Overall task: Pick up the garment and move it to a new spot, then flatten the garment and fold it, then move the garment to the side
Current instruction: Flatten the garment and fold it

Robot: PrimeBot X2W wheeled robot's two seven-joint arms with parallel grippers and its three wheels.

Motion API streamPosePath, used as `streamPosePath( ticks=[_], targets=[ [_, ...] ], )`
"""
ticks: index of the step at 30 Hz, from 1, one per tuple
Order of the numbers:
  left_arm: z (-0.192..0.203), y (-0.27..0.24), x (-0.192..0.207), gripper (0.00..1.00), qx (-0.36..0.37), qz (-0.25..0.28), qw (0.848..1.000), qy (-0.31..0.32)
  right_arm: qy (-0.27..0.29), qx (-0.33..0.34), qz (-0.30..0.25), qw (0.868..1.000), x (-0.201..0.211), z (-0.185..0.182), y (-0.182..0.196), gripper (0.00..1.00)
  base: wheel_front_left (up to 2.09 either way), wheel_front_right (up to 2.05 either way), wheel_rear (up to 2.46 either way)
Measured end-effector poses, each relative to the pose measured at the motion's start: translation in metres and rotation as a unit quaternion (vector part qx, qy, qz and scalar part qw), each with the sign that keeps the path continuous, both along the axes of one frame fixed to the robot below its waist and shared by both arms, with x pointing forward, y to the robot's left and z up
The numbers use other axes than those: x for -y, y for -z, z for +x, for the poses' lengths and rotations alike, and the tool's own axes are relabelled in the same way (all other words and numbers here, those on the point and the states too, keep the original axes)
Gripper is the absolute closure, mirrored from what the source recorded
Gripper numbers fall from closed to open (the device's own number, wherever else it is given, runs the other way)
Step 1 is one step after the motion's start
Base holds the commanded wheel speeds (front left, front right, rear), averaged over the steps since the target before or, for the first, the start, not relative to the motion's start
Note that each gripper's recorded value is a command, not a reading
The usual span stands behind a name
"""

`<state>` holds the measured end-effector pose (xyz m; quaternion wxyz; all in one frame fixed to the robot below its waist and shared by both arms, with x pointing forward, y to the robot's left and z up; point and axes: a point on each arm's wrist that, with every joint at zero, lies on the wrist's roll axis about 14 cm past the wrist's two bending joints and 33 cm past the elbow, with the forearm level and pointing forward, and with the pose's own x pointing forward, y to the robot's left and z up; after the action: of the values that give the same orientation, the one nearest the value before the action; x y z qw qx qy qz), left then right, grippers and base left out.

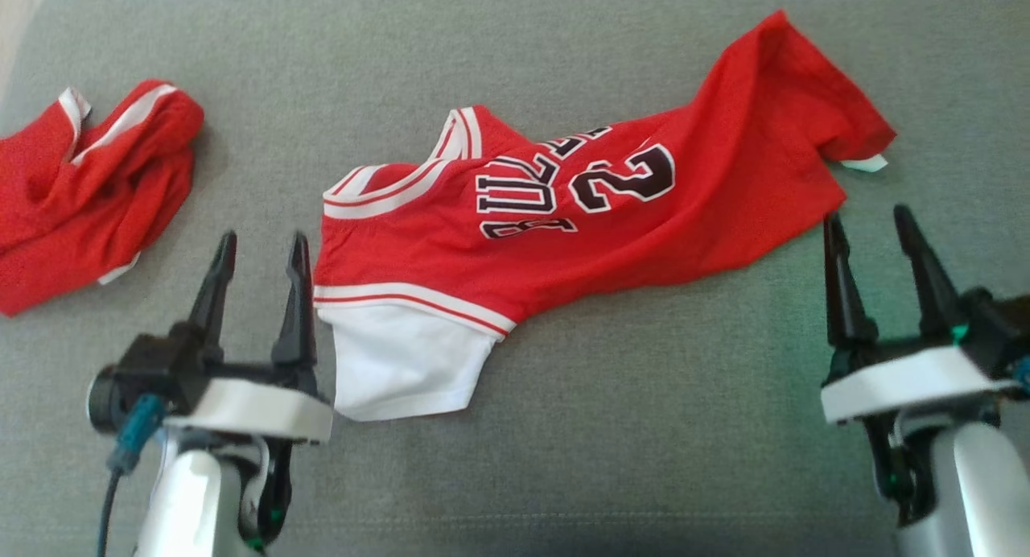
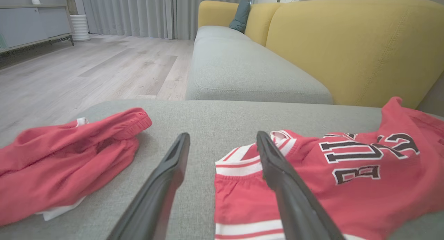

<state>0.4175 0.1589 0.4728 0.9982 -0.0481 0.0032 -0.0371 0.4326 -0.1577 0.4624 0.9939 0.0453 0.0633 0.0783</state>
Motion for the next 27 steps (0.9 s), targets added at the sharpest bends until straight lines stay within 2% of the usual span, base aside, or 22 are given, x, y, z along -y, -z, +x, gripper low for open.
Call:
streamPosePath(
  ticks=[5, 17, 27],
  targets=[
    [-0.012, 0.008, 0.003, 0.00, -0.015, -0.001, 1.000, 0.004, 0.012, -0.003, 0.007, 1.000, 0.003, -0.016, -0.006, 0.00, 0.00, 0.00, 0.00],
    [-0.017, 0.009, 0.004, 0.00, -0.018, 0.000, 1.000, 0.003, 0.014, 0.009, 0.010, 1.000, 0.003, -0.017, -0.016, 0.00, 0.00, 0.00, 0.00],
    [-0.058, 0.064, 0.026, 0.00, -0.145, -0.032, 0.988, 0.042, 0.015, -0.006, 0.012, 1.000, 0.002, -0.030, -0.010, 0.00, 0.00, 0.00, 0.00]
  ],
)
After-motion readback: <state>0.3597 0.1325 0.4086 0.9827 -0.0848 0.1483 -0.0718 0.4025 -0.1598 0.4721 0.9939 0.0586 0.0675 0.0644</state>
